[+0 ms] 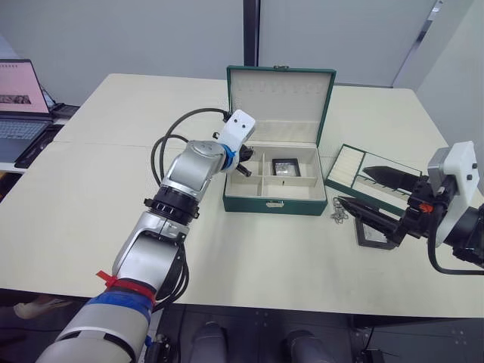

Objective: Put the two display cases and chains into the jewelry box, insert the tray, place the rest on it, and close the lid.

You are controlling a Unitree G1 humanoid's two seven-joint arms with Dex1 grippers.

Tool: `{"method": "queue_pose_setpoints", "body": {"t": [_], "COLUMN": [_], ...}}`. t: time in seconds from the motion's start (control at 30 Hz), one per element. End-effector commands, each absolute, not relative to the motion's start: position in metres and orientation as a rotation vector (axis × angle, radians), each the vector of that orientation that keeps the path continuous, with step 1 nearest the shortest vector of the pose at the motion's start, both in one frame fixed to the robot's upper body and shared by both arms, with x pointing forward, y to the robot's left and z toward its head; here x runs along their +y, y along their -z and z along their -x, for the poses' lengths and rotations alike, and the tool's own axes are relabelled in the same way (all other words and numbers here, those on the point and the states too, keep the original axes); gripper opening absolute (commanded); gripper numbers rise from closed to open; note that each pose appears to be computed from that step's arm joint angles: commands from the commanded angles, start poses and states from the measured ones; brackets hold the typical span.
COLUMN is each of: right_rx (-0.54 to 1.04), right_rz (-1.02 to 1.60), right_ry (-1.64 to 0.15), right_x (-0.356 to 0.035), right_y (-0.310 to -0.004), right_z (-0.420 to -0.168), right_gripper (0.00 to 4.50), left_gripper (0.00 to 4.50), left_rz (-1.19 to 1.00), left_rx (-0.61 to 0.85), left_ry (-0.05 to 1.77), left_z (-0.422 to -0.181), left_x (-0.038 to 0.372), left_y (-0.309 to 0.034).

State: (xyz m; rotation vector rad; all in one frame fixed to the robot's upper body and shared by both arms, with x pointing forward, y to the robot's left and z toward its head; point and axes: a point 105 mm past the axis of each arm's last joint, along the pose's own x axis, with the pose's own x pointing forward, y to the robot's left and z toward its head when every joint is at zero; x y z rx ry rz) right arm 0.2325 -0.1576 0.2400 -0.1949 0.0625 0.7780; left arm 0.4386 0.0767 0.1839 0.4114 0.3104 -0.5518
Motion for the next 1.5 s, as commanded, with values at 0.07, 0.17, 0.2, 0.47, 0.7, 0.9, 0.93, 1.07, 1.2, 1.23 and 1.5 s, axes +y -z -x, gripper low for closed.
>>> {"method": "queue_pose_setpoints", "body": {"t": [0.07,0.17,0.2,0.47,0.7,0.9,0.93,1.07,1.2,1.23,1.5], "right_rx": [0.018,0.019,0.018,0.016,0.014,0.015,0.015,0.017,0.022,0.026,0.120], "right_rz": [0.235,0.236,0.237,0.237,0.238,0.240,0.241,0.244,0.243,0.241,0.199], "right_ry": [-0.779,-0.778,-0.778,-0.777,-0.780,-0.783,-0.783,-0.785,-0.798,-0.804,-0.860], "right_x": [-0.156,-0.156,-0.156,-0.156,-0.155,-0.154,-0.154,-0.154,-0.152,-0.151,-0.140], "right_y": [-0.250,-0.249,-0.249,-0.248,-0.248,-0.247,-0.247,-0.247,-0.245,-0.244,-0.214], "right_z": [-0.231,-0.231,-0.232,-0.232,-0.232,-0.233,-0.234,-0.234,-0.233,-0.233,-0.220], "right_gripper": [4.50,4.50,4.50,4.50,4.50,4.50,4.50,4.50,4.50,4.50,4.50], "left_gripper": [0.26,0.26,0.26,2.14,3.06,3.06,3.06,3.06,3.06,3.06,4.48], "left_rz": [-0.424,-0.426,-0.424,-0.408,-0.413,-0.380,-0.375,-0.319,-0.328,-0.314,-0.194], "left_rx": [0.236,0.235,0.236,0.229,0.221,0.179,0.169,0.099,0.049,0.046,0.186], "left_ry": [0.580,0.581,0.585,0.599,0.599,0.671,0.685,0.850,0.975,1.023,1.251], "left_z": [-0.438,-0.438,-0.438,-0.437,-0.437,-0.431,-0.429,-0.409,-0.382,-0.371,-0.282], "left_x": [0.065,0.065,0.065,0.064,0.063,0.052,0.050,0.037,0.058,0.061,0.121], "left_y": [-0.204,-0.204,-0.204,-0.208,-0.210,-0.217,-0.218,-0.232,-0.244,-0.246,-0.234]}}
